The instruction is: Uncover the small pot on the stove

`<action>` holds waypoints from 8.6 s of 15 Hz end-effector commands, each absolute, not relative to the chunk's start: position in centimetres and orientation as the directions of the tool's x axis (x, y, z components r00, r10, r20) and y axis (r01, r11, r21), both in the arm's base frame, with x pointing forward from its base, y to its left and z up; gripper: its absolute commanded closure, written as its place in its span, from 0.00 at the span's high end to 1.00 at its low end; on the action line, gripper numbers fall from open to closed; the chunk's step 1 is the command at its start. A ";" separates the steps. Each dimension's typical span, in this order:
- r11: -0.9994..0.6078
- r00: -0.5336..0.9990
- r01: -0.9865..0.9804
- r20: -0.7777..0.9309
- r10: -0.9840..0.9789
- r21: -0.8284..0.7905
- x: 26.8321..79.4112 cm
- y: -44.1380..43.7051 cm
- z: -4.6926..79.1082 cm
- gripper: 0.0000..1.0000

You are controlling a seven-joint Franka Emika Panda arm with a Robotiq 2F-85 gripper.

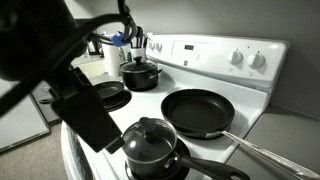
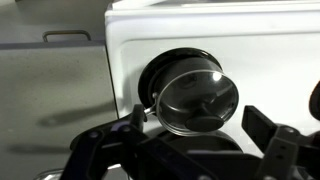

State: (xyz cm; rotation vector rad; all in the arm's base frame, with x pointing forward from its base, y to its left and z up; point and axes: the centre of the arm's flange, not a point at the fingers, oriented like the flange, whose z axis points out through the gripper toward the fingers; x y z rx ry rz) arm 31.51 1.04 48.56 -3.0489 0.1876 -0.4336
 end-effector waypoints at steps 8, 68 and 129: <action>-0.992 0.949 -0.128 0.292 -0.118 0.014 37.1 3.7 47.5 1.00; 0.067 -0.066 -0.998 0.127 -0.990 0.004 46.2 8.1 39.6 1.00; -0.034 0.036 -0.999 0.178 -0.983 0.012 47.7 10.5 44.5 0.14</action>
